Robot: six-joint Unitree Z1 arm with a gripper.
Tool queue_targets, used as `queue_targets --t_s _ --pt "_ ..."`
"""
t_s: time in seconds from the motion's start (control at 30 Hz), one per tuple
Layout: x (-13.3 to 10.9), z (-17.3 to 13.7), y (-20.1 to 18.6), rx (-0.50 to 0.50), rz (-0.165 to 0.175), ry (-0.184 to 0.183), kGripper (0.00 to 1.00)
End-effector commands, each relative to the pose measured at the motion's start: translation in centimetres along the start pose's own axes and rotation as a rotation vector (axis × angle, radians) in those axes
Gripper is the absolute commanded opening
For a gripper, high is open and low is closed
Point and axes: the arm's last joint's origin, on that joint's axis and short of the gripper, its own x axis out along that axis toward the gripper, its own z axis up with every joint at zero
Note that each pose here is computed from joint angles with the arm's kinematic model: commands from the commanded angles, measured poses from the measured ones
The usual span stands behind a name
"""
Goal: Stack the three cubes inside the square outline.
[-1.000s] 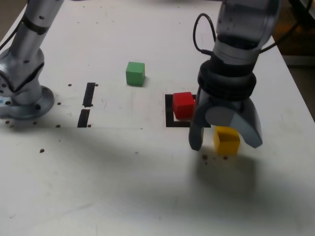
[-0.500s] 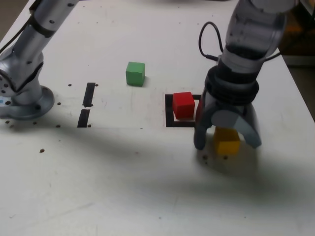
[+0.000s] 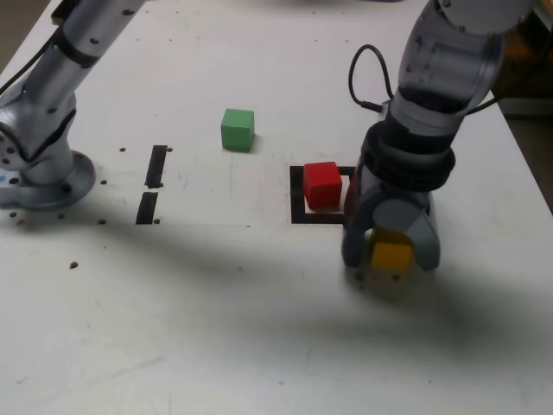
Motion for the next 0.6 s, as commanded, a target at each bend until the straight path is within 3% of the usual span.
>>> queue_targets --t_s 0.0,0.07,0.17,0.37,0.57 --pt "-0.7 0.0 -0.1 0.004 0.005 -0.036 0.16" --pt "-1.0 -0.1 -0.3 0.009 0.009 -0.053 0.07" --pt "-1.7 -0.6 -0.6 0.015 0.016 -0.067 0.01" --pt "-5.3 -3.5 -1.5 0.015 0.048 -0.104 0.0" --pt "-9.8 -8.2 -1.6 0.005 0.085 -0.15 0.0"
